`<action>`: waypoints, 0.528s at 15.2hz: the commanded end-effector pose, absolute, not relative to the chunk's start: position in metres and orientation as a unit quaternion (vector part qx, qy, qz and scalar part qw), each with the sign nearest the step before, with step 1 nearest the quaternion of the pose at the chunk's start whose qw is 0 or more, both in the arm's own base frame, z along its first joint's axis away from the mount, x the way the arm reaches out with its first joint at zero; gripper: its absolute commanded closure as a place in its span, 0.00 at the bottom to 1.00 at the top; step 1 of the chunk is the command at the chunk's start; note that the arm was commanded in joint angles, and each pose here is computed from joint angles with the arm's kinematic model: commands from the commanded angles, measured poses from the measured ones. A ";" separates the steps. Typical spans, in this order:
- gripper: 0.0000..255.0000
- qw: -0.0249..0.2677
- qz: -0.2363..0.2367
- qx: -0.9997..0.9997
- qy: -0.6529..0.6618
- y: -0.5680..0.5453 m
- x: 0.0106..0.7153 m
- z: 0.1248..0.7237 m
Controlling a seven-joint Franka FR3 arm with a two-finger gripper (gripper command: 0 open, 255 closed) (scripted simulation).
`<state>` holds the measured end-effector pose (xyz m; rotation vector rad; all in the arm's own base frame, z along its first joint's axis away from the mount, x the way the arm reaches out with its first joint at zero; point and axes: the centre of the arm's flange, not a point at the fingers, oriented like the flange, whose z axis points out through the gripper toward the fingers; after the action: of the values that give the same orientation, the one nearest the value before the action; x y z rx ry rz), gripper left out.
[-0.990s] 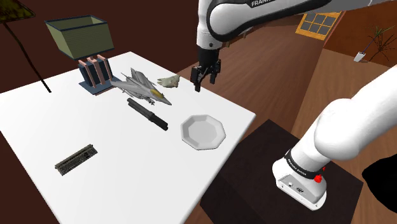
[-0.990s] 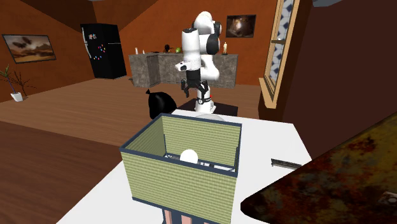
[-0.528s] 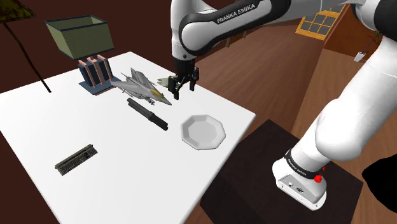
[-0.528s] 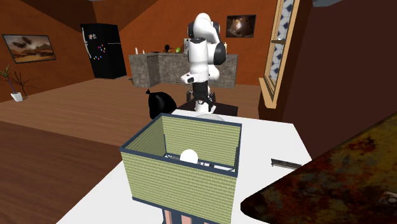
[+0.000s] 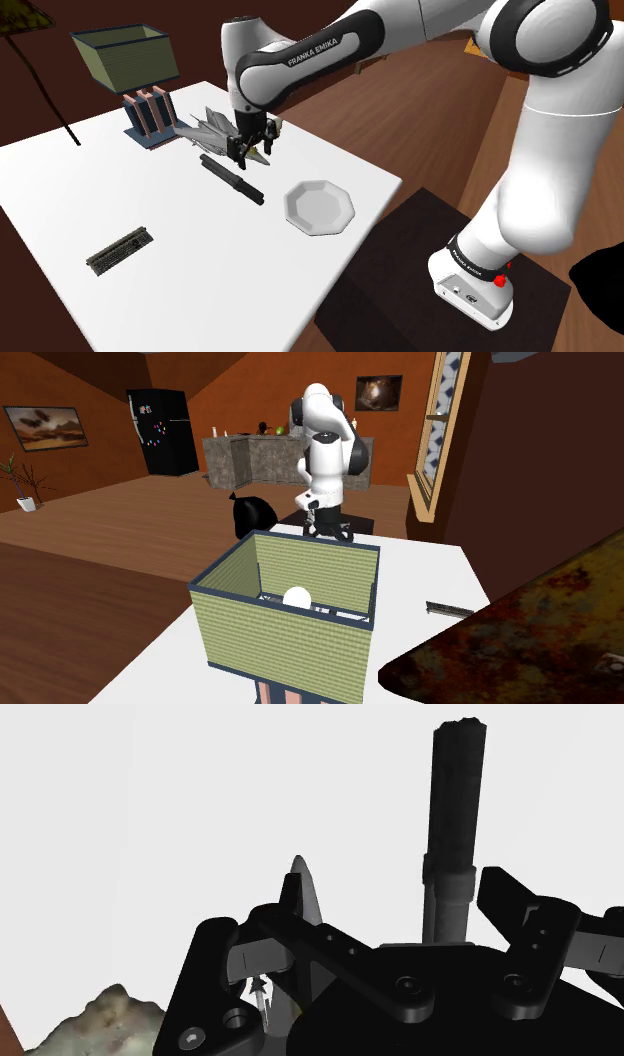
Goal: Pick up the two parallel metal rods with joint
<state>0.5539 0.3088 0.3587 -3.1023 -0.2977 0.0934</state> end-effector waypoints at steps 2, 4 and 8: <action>0.00 0.011 0.028 -0.994 -0.103 0.339 0.572 0.342; 0.00 0.010 0.027 -0.994 -0.108 0.359 0.585 0.330; 0.00 0.010 0.026 -0.993 -0.112 0.374 0.594 0.311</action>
<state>0.5921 0.3721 0.3162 -3.1013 -0.3482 0.0824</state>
